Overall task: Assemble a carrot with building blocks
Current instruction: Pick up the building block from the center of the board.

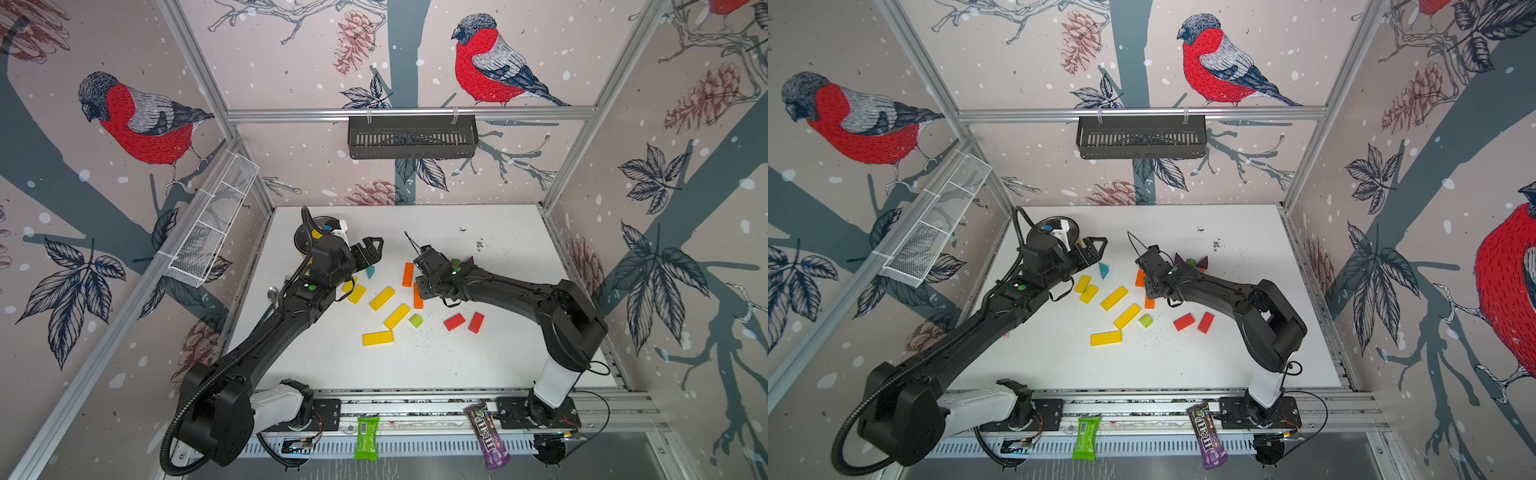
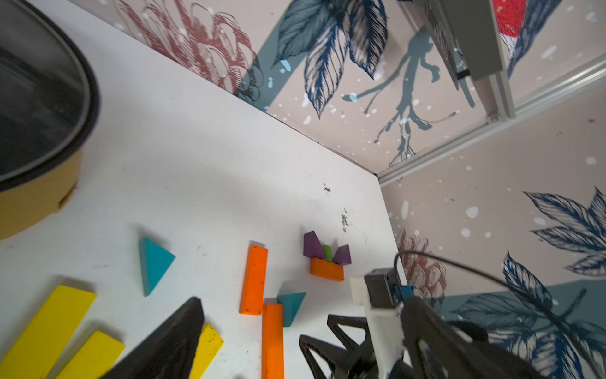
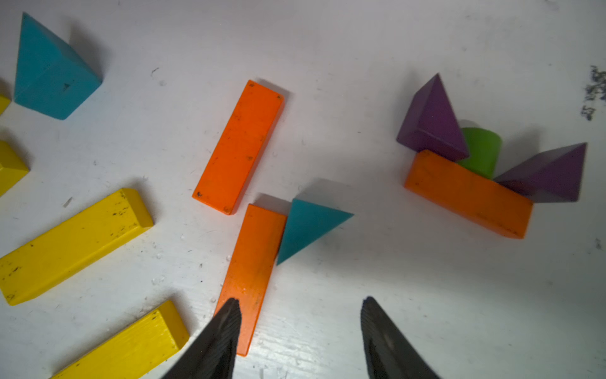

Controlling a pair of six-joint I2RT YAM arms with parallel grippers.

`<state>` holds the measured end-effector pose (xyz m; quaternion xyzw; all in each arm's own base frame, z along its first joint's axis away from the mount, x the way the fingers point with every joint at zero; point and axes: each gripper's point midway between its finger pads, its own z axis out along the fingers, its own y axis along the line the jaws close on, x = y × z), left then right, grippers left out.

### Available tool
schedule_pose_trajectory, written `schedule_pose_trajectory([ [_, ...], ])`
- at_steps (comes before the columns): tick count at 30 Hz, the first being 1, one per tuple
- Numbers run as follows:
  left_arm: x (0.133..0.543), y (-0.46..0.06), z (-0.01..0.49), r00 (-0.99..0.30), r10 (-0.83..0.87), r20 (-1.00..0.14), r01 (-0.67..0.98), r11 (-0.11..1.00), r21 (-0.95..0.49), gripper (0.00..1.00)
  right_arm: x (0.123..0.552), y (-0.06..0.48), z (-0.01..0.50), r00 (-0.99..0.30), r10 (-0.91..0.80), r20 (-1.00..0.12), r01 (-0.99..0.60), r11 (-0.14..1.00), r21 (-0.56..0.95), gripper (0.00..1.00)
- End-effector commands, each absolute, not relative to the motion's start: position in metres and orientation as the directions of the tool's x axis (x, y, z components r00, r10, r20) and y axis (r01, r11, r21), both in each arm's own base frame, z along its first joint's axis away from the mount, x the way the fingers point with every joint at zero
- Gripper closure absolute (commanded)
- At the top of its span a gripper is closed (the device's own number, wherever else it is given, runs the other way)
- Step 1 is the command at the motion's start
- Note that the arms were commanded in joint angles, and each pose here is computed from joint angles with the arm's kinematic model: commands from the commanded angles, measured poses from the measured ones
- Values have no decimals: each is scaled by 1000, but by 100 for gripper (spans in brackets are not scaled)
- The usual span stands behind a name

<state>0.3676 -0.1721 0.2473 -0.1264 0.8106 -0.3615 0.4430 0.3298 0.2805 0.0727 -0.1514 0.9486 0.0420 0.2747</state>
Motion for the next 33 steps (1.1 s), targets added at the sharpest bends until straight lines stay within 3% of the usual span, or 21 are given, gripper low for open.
schedule_pose_trajectory([
  [1,376,-154,250,-546,-594,-590,56,678,-733,5,326,296,60,-818,-238,-524,-295,955,26,35],
  [7,380,-148,254,-546,-604,-580,79,652,-754,5,320,307,33,-835,-264,-483,-311,950,19,36],
  [15,382,-158,242,-595,-585,-551,82,638,-766,6,316,312,25,-838,-269,-475,-319,947,26,60],
  [19,382,-161,242,-607,-577,-547,95,630,-771,6,315,309,25,-834,-283,-474,-326,945,10,65],
  [28,380,-169,250,-619,-559,-552,147,609,-780,7,308,322,58,-788,-322,-525,-390,921,21,67],
  [33,377,-179,254,-640,-533,-553,202,578,-791,7,310,295,81,-770,-305,-560,-360,933,-13,67],
])
